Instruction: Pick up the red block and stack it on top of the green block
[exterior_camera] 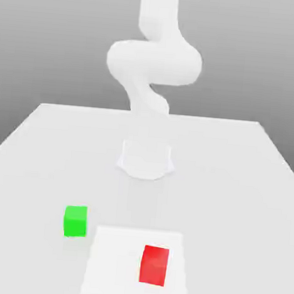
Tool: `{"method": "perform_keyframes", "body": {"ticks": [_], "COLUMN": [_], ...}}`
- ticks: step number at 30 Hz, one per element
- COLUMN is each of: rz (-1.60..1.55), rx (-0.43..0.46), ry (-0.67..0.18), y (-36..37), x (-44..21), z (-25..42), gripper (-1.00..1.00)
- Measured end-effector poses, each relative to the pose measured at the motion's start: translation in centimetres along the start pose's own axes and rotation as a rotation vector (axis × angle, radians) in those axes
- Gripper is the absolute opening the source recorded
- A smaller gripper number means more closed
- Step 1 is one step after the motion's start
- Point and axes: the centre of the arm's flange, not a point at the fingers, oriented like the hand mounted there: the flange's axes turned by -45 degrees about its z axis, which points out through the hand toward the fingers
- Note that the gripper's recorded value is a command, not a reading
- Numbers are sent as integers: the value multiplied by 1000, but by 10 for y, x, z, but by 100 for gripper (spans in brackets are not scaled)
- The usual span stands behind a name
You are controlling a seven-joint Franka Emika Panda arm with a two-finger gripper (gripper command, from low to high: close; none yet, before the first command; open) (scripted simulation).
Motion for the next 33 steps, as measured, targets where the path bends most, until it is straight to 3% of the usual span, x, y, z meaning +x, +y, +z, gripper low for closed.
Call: {"method": "perform_keyframes", "body": {"ticks": [10, 21, 27, 28, 33], "rz": [45, 99, 109, 108, 108], "rx": [-34, -50, -51, -51, -52], "ry": [-325, -676, -717, -717, -716], "y": [-14, -26, -26, -26, -26], "x": [-75, -243, -300, -306, -306], "z": [210, 361, 413, 419, 419], "gripper": [0, 0, 0, -100, -100]}}
